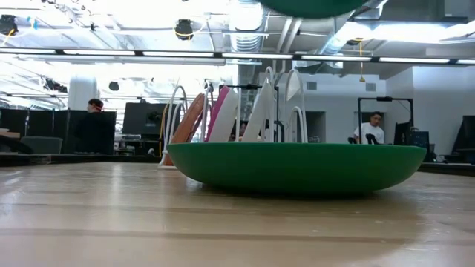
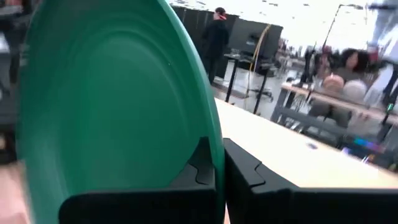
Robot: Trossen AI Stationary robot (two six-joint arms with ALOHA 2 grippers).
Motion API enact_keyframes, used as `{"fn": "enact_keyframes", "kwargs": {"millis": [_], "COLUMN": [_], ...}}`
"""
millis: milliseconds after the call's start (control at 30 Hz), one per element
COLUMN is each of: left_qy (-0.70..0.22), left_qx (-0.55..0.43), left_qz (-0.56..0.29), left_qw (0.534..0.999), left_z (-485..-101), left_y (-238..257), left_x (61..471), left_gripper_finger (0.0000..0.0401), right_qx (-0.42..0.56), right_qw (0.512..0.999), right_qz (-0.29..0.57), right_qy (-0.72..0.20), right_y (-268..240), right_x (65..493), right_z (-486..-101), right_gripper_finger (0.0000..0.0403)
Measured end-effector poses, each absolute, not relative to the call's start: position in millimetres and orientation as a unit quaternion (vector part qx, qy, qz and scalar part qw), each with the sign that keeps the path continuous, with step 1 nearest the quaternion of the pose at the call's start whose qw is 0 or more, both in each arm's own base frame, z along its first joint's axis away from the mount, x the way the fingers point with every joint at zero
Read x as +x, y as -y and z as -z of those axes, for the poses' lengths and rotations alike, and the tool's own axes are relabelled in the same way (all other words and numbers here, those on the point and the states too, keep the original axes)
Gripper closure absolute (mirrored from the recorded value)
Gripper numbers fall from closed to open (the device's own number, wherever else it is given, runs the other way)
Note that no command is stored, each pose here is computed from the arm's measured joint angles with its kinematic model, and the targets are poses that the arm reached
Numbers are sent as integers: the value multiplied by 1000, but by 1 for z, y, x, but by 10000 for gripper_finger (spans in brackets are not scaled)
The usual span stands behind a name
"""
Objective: Sort dishes
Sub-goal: Put the dark green plate in the dish rack
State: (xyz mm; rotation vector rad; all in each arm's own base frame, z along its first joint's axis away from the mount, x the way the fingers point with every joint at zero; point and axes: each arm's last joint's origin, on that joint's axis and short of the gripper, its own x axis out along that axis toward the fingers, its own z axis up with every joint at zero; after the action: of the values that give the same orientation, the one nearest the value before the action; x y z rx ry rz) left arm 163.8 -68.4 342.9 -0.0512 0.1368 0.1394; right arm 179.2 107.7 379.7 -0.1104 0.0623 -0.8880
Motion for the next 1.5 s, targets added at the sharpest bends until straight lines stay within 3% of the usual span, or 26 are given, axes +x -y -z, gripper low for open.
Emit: {"fn": "enact_keyframes", "kwargs": {"millis": [500, 1500], "left_qy": [-110, -101], "left_qx": [-41, -36], "left_qz": [-130, -157], "left_qw": [985, 982], "left_z": [-331, -333], "left_y": [64, 55], "left_x": [161, 166], "left_gripper_finger": [229, 229], "right_qx": [-101, -9], "right_qw": [894, 903], "right_qz": [433, 430], "right_qy": [-49, -14], "right_y": [-116, -129], "right_x": [193, 213], "right_z": [-394, -408], "right_gripper_finger": [393, 392]}}
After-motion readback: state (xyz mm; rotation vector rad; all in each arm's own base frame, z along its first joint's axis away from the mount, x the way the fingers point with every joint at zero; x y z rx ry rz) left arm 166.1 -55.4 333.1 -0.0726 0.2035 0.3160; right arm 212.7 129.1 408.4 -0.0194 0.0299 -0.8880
